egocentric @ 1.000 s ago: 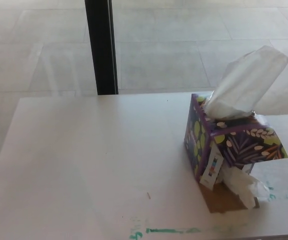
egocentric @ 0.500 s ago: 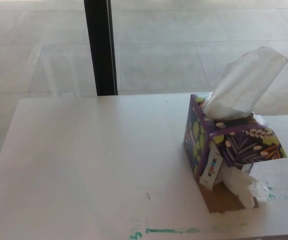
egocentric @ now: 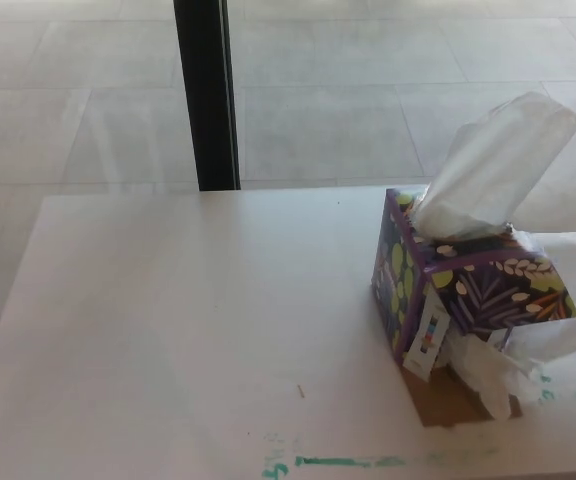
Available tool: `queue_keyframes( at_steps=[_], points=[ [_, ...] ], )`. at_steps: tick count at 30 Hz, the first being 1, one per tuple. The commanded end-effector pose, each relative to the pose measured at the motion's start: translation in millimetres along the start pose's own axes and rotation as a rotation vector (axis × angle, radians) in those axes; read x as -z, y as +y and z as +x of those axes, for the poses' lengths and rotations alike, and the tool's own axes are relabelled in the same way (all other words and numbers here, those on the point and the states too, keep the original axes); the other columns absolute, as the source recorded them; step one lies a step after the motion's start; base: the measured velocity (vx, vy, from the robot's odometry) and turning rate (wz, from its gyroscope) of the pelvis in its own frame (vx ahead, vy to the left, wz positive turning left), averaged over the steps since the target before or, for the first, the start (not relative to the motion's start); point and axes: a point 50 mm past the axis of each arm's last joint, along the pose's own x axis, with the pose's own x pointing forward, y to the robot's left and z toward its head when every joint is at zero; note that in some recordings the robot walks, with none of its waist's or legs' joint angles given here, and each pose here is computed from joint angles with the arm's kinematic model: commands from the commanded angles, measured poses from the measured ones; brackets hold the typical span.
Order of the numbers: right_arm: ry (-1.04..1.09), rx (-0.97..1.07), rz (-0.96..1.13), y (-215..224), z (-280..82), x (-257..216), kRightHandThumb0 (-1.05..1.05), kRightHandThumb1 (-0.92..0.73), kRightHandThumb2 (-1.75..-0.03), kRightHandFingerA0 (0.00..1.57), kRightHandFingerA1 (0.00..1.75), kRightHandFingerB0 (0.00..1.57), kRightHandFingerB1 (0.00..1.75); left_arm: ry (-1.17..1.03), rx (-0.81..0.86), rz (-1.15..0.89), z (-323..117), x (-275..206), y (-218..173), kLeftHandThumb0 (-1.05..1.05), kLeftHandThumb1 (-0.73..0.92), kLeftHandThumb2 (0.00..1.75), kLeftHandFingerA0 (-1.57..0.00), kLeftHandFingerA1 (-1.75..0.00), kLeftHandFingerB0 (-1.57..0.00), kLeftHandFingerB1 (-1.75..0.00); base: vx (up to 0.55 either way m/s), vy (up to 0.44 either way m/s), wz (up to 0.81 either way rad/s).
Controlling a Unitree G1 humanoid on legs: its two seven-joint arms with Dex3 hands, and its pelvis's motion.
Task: The robot uses its right hand to pull out a tissue from the tissue box kept in the middle of the desk and put it on the right side
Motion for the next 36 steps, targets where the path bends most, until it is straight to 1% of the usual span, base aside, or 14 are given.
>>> queue_keyframes(
  at_steps=[1,3,4,8,13,14,15,17,19,21,22,24,33,36],
  points=[
    [0.011,-0.223,-0.163,14.8,-18.6,16.9,-0.29,-0.67,-0.67,0.82,1.63,0.76,1.21,-0.026,-0.012,-0.029,-0.3,-1.7,1.2,-0.86,0.92,0.71,-0.63,-0.50,-0.46,-0.43,0.00,0.000,0.00],
    [0.024,-0.312,-0.197,19.4,-23.8,20.0,-0.28,-0.73,-0.66,0.85,1.68,0.74,1.23,-0.031,-0.013,0.001,-0.4,-1.4,0.6,-0.86,0.92,0.72,-0.62,-0.48,-0.45,-0.43,0.00,0.000,0.00],
    [0.065,-0.459,-0.221,25.9,-28.9,23.0,-0.31,-0.77,-0.67,0.81,1.49,0.81,0.73,-0.028,-0.026,-0.031,0.2,-2.0,1.0,-0.85,0.92,0.69,-0.64,-0.47,-0.48,-0.43,0.00,0.000,0.00],
    [0.064,-0.496,-0.204,30.5,-31.8,21.3,-0.30,-0.75,-0.61,0.73,1.69,0.68,1.15,-0.029,-0.020,-0.028,0.3,-1.5,-0.1,-0.85,0.92,0.71,-0.62,-0.48,-0.44,-0.42,0.00,0.000,0.00],
    [0.053,-0.473,-0.181,33.1,-32.2,12.5,-0.28,-0.76,-0.63,0.73,1.70,0.72,1.02,-0.027,-0.022,-0.011,0.7,-2.6,-0.3,-0.85,0.92,0.71,-0.62,-0.47,-0.44,-0.41,0.00,0.000,0.00],
    [0.029,-0.437,-0.159,32.9,-32.3,8.0,-0.27,-0.81,-0.64,0.74,1.67,0.69,0.57,-0.029,-0.019,-0.012,0.6,-2.5,-0.5,-0.88,0.92,0.69,-0.61,-0.47,-0.46,-0.41,0.00,0.000,0.00],
    [-0.007,-0.383,-0.124,32.4,-32.7,1.5,-0.27,-0.81,-0.64,0.74,1.67,0.69,0.57,-0.031,-0.014,-0.012,0.5,-2.4,-0.7,-0.88,0.92,0.69,-0.61,-0.47,-0.46,-0.41,0.00,0.000,0.00],
    [-0.011,-0.358,-0.135,31.9,-33.9,0.1,-0.30,-0.71,-0.64,0.72,1.58,0.61,0.46,-0.030,-0.014,-0.012,1.2,-2.3,-2.1,-0.87,0.92,0.71,-0.63,-0.48,-0.46,-0.42,0.00,0.000,0.00],
    [-0.031,-0.335,-0.167,27.6,-28.0,-9.1,-0.57,-0.49,-0.80,0.26,0.60,0.06,0.40,-0.026,-0.014,-0.010,1.4,-2.7,-2.1,-0.85,0.92,0.71,-0.62,-0.46,-0.46,-0.41,0.00,0.000,0.00],
    [-0.028,-0.332,-0.148,24.4,-25.1,-12.8,-0.58,-0.57,-0.60,0.15,0.42,0.04,0.22,-0.022,-0.015,-0.018,1.5,-2.3,-2.3,-0.85,0.92,0.70,-0.62,-0.45,-0.46,-0.41,0.00,0.000,0.00],
    [-0.037,-0.329,-0.130,18.5,-20.3,-16.5,-0.77,-0.45,-0.81,0.00,0.11,0.00,0.06,-0.035,-0.014,-0.041,1.6,-3.1,-2.6,-0.81,0.73,1.10,-0.56,-0.60,-0.42,-0.55,0.00,0.000,0.00],
    [-0.042,-0.344,-0.097,10.3,-13.7,-19.1,-0.82,-0.50,-0.82,0.00,0.04,0.00,0.00,-0.036,-0.004,-0.025,1.4,-2.9,-2.9,-0.85,0.92,0.71,-0.60,-0.48,-0.44,-0.42,0.00,0.000,0.00],
    [0.000,-0.390,-0.161,-19.3,2.5,-9.9,-0.83,-0.49,-0.56,0.00,0.00,0.00,0.00,-0.024,-0.005,0.014,0.4,1.2,-3.0,-0.85,0.92,0.72,-0.60,-0.49,-0.45,-0.44,0.00,0.000,0.00],
    [0.037,-0.369,-0.154,-32.2,5.2,-0.7,-0.82,-0.46,-0.86,0.00,0.14,0.00,0.02,-0.025,-0.008,-0.008,0.6,0.5,-2.8,-0.89,0.92,0.72,-0.64,-0.52,-0.53,-0.47,0.00,0.000,0.00]
  ],
)
